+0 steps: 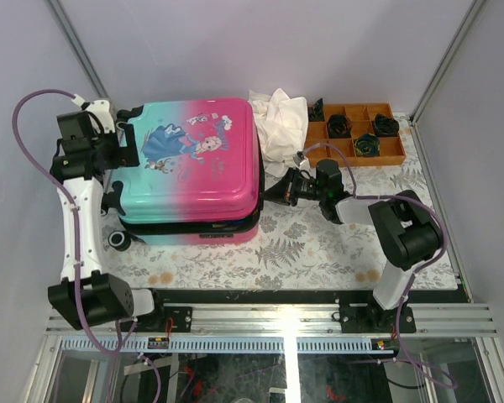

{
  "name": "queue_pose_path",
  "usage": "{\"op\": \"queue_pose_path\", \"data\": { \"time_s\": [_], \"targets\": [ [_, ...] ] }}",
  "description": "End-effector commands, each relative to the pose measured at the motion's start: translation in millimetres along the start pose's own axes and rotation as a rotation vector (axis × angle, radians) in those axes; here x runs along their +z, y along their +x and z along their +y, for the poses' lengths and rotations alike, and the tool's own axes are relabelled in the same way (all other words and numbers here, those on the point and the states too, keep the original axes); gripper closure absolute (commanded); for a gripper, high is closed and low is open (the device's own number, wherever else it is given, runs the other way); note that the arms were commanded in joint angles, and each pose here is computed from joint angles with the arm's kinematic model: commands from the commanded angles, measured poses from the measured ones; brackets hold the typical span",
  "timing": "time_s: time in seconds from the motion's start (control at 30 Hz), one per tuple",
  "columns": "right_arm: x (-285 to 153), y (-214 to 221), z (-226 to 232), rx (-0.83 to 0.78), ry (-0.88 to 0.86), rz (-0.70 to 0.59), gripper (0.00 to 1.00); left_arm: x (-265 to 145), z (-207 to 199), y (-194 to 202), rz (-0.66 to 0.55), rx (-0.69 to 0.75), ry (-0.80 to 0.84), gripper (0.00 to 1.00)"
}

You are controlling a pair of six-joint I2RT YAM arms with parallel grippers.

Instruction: Pack the luggage

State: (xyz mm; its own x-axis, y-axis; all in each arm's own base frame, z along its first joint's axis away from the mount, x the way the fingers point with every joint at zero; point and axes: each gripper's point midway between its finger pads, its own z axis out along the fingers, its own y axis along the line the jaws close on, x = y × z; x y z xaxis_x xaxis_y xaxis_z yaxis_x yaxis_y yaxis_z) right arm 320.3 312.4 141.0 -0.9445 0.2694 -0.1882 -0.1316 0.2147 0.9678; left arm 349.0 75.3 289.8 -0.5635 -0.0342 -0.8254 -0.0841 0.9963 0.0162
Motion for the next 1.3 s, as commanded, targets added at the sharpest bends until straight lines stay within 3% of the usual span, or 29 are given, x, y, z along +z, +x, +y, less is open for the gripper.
{"op": "queue_pose_path", "data": {
  "time_s": [0.0, 0.13, 0.33, 0.5, 0.7, 0.93, 1.07, 1.27],
  "targets": [
    [-14.9, 11.3, -10.6, -0.083, 0.079, 0.063, 1.0, 12.7, 20.3, -4.9, 0.032, -0.061, -0.004, 0.0],
    [-20.2, 20.2, -15.4, -0.119, 0.111, 0.116, 0.98, 20.6, 29.6, 20.8, 0.1, -0.102, 0.011, 0.0],
    [-40.7, 22.4, 3.2, -0.285, 0.142, 0.105, 0.71, 22.9, 22.4, 66.5, 0.195, -0.042, 0.047, 0.0],
    [-62.2, 31.6, 10.7, -0.337, 0.171, 0.1, 0.57, 12.8, 3.4, 95.0, 0.255, -0.021, 0.143, 0.01],
    [-79.7, 61.4, 19.7, -0.32, 0.095, 0.101, 0.53, -12.6, -28.2, 126.8, 0.323, 0.004, 0.305, 0.03],
    [-94.6, 79.9, 16.5, -0.511, 0.07, 0.107, 0.65, -41.5, -62.7, 151.4, 0.38, 0.035, 0.514, 0.07],
    [-86.3, 92.0, 13.0, -0.759, 0.075, 0.139, 0.65, -47.9, -66.9, 129.1, 0.354, 0.037, 0.56, 0.03],
    [-64.9, 93.5, -0.3, -1.066, 0.162, 0.294, 0.63, -22.4, -41.6, 43.3, 0.182, -0.059, 0.407, 0.0]
  ]
}}
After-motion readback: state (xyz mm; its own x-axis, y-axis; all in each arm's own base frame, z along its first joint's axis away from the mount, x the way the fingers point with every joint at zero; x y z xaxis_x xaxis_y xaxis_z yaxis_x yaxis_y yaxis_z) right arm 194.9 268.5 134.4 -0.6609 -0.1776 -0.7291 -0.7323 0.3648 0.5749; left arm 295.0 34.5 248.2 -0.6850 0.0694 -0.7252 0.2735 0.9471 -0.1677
